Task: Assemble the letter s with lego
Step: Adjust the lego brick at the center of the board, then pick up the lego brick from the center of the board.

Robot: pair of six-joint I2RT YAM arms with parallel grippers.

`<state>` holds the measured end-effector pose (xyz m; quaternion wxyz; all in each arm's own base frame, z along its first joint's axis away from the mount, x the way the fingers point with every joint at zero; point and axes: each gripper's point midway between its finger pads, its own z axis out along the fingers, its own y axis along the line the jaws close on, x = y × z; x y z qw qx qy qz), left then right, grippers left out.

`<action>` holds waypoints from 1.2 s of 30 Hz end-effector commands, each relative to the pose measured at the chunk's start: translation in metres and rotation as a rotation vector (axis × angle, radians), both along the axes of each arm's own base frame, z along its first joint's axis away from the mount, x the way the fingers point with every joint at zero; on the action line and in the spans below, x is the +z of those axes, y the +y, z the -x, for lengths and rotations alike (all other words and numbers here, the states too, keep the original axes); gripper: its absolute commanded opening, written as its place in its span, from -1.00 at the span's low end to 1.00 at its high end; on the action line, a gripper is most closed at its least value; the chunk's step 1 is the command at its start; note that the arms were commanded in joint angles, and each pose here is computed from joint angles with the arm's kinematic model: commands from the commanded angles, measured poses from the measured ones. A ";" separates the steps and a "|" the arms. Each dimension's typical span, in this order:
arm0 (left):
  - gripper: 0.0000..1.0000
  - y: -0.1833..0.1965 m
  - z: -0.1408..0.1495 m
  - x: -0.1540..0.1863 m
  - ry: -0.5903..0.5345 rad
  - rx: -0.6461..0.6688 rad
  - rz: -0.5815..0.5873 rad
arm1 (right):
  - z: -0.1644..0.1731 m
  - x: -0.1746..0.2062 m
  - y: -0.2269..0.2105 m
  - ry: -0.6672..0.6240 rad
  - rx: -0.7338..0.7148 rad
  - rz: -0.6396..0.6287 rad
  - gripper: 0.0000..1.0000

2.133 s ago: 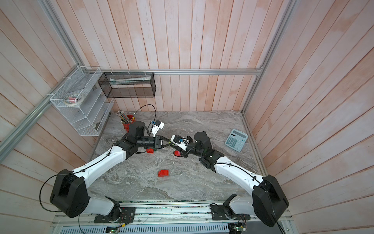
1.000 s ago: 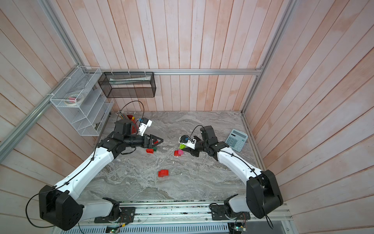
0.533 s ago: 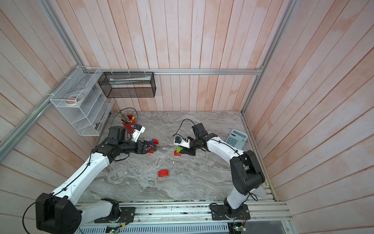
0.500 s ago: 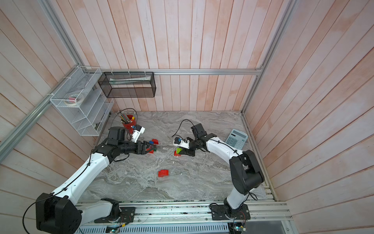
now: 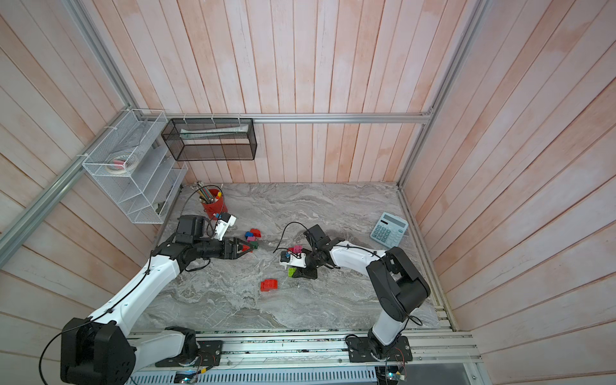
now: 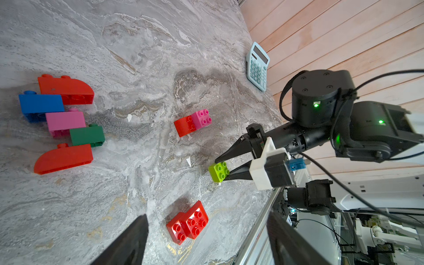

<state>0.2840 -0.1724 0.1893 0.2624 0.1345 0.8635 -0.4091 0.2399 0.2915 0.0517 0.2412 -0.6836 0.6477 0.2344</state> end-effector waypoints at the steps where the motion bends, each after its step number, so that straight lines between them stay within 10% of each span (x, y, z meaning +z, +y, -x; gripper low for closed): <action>1: 0.69 -0.002 0.002 0.003 -0.038 -0.027 0.016 | -0.006 -0.017 -0.003 -0.024 -0.034 0.054 -0.70; 36: 0.70 -0.003 0.008 -0.004 -0.021 -0.058 0.030 | -0.006 -0.020 0.010 -0.031 -0.023 0.085 -0.17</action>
